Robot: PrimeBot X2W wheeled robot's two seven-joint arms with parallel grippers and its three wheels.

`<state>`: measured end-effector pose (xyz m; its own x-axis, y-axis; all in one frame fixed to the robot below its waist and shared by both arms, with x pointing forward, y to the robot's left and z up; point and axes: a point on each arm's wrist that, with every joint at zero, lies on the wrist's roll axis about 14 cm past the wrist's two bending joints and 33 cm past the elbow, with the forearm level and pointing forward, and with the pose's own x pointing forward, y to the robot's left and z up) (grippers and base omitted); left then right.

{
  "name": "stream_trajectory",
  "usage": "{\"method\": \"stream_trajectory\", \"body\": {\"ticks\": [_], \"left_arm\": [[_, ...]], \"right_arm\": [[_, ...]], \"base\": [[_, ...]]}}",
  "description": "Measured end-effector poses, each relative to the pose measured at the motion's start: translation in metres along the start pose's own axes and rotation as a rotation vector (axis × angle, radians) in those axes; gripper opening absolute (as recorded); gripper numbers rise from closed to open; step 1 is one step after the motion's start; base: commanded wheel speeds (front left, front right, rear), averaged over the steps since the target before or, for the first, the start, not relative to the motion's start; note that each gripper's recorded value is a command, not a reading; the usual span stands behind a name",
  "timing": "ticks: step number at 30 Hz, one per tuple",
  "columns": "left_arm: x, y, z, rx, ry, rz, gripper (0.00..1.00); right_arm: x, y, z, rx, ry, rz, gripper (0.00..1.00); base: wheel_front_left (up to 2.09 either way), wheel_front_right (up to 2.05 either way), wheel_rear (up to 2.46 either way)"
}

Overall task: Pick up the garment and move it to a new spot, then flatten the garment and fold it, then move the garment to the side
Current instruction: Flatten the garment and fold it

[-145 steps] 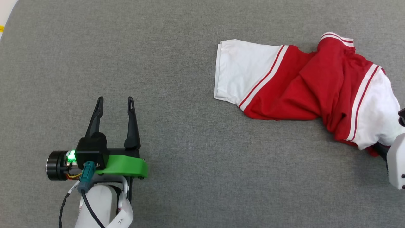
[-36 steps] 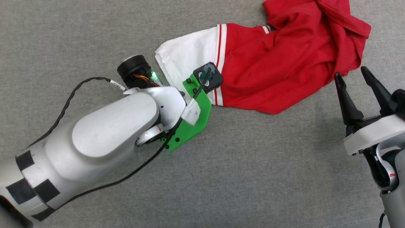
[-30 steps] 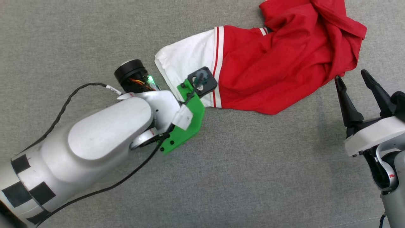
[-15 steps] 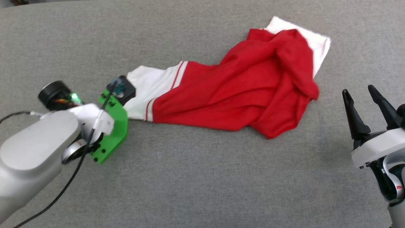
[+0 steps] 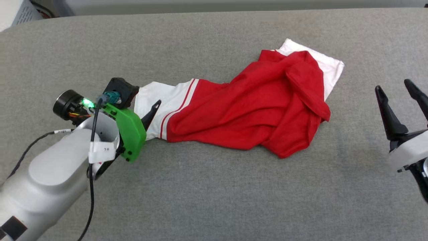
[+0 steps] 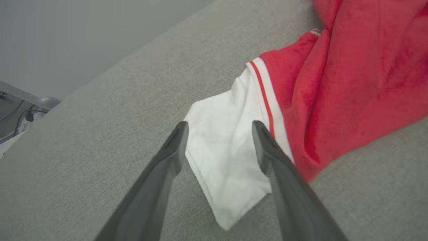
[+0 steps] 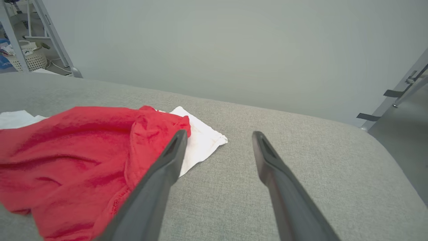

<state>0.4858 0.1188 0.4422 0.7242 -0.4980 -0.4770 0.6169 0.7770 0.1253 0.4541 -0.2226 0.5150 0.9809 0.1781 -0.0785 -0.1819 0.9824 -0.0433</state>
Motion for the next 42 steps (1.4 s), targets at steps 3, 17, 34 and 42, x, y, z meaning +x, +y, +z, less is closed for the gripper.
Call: {"method": "stream_trajectory", "body": {"ticks": [3, 17, 34, 42], "left_arm": [[-0.012, 0.011, 0.027, -0.025, -0.168, 0.103, 1.0], [-0.109, 0.07, 0.052, -0.106, -0.474, 0.626, 1.0], [-0.124, 0.059, -0.006, -0.221, -0.438, 0.782, 1.0], [-0.127, 0.064, -0.02, -0.229, -0.413, 0.809, 1.0]], "right_arm": [[0.007, 0.009, 0.023, -0.047, -0.037, 0.048, 1.0], [0.017, 0.086, 0.004, -0.268, 0.346, 0.423, 1.0], [-0.016, 0.142, -0.134, -0.322, 0.886, 0.706, 1.0], [0.001, 0.145, -0.148, -0.317, 0.84, 0.71, 0.0]], "base": [[0.0, 0.0, 0.0], [0.0, 0.0, 0.0], [0.0, 0.0, 0.0], [0.0, 0.0, 0.0]]}}
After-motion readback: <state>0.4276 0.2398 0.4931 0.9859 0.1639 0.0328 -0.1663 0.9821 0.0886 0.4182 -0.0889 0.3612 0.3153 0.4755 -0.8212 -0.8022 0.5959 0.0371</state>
